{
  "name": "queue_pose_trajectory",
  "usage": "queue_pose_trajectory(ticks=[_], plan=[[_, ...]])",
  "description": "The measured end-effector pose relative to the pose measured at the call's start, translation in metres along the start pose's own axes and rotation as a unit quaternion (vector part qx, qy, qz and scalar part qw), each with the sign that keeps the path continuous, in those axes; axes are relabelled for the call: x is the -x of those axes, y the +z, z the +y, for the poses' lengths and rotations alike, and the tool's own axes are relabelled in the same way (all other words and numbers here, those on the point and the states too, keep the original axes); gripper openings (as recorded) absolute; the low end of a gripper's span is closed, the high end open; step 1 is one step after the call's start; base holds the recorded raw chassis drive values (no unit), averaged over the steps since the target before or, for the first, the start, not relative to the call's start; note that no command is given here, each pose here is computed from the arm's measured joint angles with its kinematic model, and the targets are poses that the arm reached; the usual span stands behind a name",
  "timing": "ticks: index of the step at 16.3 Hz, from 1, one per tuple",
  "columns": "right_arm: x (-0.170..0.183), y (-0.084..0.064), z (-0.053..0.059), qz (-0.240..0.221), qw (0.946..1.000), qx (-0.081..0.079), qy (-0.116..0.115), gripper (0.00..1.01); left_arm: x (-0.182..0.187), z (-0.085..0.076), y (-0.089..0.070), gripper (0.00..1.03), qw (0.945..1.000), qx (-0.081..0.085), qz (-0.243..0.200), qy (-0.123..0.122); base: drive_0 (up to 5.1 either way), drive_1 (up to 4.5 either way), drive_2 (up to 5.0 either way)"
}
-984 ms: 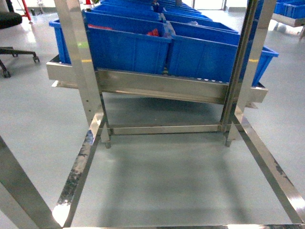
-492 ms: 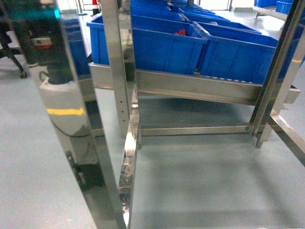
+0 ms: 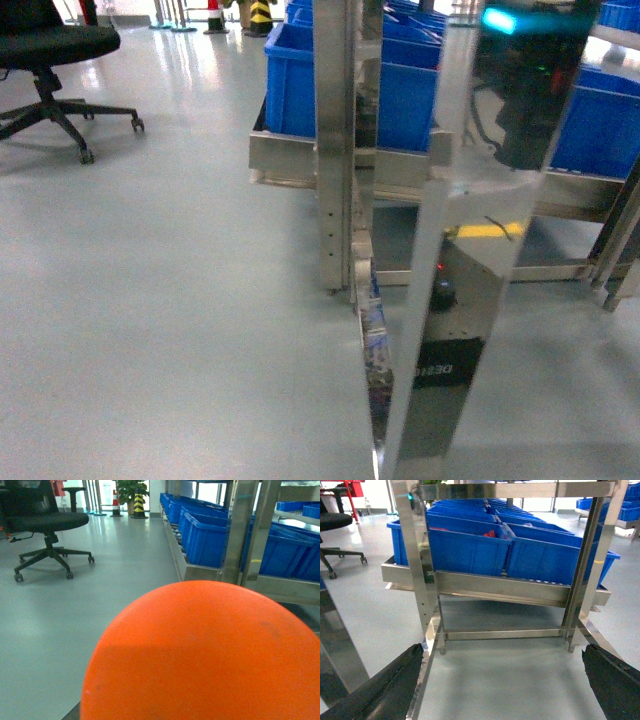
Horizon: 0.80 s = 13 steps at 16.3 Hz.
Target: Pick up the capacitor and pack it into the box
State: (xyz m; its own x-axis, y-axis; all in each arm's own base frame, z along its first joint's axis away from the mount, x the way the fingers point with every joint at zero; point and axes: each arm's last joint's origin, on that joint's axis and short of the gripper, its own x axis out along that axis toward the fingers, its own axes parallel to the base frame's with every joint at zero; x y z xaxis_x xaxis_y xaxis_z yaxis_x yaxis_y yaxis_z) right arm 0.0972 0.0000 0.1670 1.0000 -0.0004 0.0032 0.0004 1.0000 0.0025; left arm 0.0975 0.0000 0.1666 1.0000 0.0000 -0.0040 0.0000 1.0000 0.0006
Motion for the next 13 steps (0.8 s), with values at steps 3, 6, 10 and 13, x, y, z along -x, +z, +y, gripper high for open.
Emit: queue_pose_trajectory(ticks=[3, 6, 10, 13], plan=[[0.0000, -0.0001, 0.0000, 0.001, 1.0000, 0.000, 0.000, 0.98, 0.0000, 0.0000, 0.0000, 0.43, 1.0000, 0.000, 0.000, 0.000, -4.9, 2.47, 2.5], [0.0000, -0.0001, 0.0000, 0.001, 1.0000, 0.000, 0.000, 0.98, 0.0000, 0.0000, 0.0001, 0.43, 1.0000, 0.000, -0.001, 0.000, -5.0, 2.44, 2.4], [0.0000, 0.0001, 0.0000, -0.001, 1.0000, 0.000, 0.000, 0.98, 0.0000, 0.0000, -0.0001, 0.43, 1.0000, 0.000, 0.001, 0.001, -5.0, 2.46, 2.5], [0.0000, 0.0002, 0.0000, -0.001, 1.0000, 0.000, 0.000, 0.98, 0.0000, 0.0000, 0.0001, 0.43, 1.0000, 0.000, 0.000, 0.000, -5.0, 2.38, 2.4]])
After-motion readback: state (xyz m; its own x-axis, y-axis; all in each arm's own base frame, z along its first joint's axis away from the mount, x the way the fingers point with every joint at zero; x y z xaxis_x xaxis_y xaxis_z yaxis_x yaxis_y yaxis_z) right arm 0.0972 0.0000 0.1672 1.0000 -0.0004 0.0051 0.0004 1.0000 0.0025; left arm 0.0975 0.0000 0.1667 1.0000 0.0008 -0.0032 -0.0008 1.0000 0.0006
